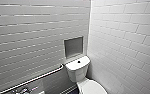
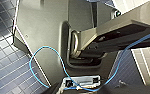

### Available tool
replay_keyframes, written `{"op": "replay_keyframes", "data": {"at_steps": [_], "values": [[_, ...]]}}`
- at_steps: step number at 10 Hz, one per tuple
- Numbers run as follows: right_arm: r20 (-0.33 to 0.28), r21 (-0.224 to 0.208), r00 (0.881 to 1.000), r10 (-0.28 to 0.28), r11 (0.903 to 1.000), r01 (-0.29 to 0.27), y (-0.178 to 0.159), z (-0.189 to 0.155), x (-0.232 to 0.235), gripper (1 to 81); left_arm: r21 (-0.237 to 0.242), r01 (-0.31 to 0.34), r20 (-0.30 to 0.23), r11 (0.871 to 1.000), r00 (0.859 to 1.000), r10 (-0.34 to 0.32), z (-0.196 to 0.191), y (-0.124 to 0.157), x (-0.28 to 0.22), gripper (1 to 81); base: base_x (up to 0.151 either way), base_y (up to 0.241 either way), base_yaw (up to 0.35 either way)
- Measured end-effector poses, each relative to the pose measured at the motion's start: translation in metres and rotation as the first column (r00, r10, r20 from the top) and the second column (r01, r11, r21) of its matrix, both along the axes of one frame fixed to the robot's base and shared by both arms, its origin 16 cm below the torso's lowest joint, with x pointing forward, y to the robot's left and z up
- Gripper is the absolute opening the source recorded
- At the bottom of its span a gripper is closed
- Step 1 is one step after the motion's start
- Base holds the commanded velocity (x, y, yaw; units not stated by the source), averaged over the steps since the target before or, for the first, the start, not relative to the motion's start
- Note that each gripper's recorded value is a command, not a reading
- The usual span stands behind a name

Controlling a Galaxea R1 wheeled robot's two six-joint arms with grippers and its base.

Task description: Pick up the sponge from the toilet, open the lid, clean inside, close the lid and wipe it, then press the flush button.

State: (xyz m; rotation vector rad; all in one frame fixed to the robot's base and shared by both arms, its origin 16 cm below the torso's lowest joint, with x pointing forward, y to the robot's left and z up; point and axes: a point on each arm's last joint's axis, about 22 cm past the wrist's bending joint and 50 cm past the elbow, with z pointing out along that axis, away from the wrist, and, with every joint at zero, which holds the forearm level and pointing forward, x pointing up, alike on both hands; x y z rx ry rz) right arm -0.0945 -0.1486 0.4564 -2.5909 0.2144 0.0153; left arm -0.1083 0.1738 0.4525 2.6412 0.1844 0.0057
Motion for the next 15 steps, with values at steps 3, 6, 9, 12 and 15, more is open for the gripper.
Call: {"op": "replay_keyframes", "data": {"at_steps": [3,6,9,12,15], "values": [[0.000,-0.001,1.000,0.000,1.0000,0.000,0.000,0.000,0.000,1.0,0.000,0.000,0.000,1.000,1.000,0.000,0.000,0.000,0.000,81.1,0.000,0.000,0.000],[0.001,-0.010,1.000,0.003,0.9999,-0.003,-0.005,-0.002,0.000,1.0,0.000,0.000,0.000,1.000,1.000,0.000,0.000,0.000,0.000,81.1,0.021,0.000,0.000],[-0.002,-0.012,1.000,0.003,0.9999,-0.003,-0.006,-0.002,-0.004,1.0,0.000,0.000,0.001,1.000,1.000,0.000,0.000,0.000,-0.001,81.1,0.068,0.000,0.000],[-0.001,-0.014,1.000,0.003,0.9999,-0.003,-0.007,-0.002,-0.005,1.0,-0.003,-0.001,0.002,1.000,1.000,0.001,0.000,-0.002,-0.001,81.1,0.079,0.000,0.000],[-0.001,-0.015,1.000,0.003,0.9999,-0.003,-0.007,-0.002,-0.005,1.0,-0.005,-0.002,0.005,1.000,1.000,0.002,0.000,-0.004,0.001,81.1,0.088,0.000,0.000]]}}
